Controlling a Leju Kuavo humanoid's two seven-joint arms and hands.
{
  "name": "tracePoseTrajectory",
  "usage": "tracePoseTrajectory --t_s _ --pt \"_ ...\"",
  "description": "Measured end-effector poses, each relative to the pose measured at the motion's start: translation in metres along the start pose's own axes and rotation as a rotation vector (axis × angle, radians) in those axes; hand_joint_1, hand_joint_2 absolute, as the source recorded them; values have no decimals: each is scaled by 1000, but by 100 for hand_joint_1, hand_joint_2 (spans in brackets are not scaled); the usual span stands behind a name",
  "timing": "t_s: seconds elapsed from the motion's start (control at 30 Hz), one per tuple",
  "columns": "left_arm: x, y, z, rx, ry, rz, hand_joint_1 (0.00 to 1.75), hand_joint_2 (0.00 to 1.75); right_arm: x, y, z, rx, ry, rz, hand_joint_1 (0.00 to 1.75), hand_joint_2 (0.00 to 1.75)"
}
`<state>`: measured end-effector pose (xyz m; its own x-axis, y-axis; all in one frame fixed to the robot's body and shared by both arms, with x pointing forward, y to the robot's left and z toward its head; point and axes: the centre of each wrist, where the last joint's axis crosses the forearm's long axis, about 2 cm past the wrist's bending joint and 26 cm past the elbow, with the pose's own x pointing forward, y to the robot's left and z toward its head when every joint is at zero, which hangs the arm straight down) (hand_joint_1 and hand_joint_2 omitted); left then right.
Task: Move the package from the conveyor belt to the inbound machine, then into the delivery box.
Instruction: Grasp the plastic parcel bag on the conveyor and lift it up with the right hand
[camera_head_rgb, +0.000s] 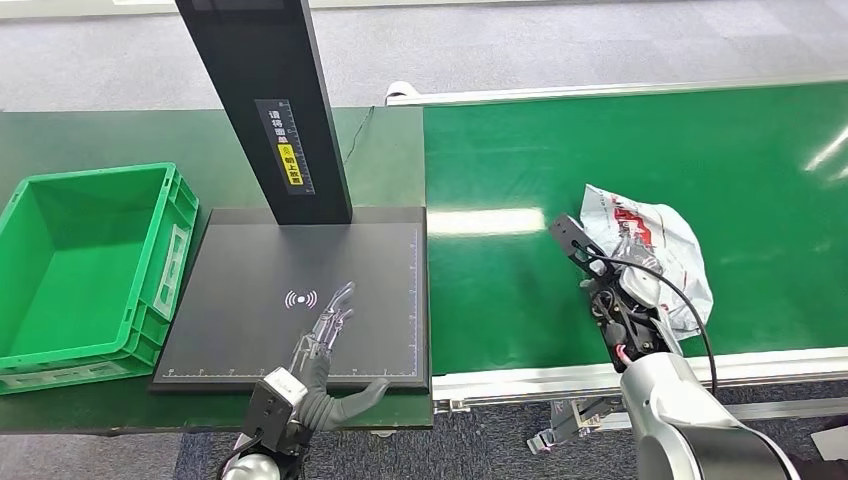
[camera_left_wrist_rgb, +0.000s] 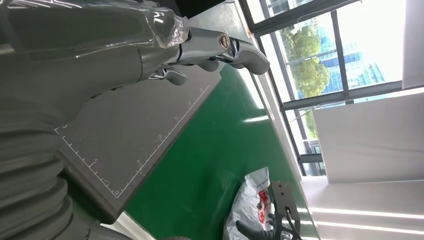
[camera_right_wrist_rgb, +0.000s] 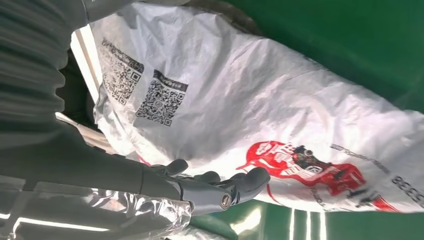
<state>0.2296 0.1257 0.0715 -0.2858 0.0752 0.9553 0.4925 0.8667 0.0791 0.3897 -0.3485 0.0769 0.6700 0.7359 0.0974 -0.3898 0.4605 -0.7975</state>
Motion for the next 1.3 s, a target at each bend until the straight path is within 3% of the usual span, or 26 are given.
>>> tracePoseTrajectory --t_s 0.6,0.63,0.67,0.77,0.8,1.3 --pt "1 0 -1 9 1 -4 0 175 -12 6 -4 144 153 153 0 175" --pt "1 0 -1 8 1 -3 0 175 -14 6 -5 150 164 157 5 175" --pt "1 0 -1 8 1 -3 0 175 -16 6 -6 155 173 161 26 175" --pt "1 0 -1 7 1 -2 0 175 -21 8 -7 171 192 166 152 175" --pt "1 0 -1 7 1 -2 0 175 -22 9 -7 175 195 167 175 175" --pt "1 1 0 7 2 -3 0 175 -25 10 -8 121 149 135 175 175"
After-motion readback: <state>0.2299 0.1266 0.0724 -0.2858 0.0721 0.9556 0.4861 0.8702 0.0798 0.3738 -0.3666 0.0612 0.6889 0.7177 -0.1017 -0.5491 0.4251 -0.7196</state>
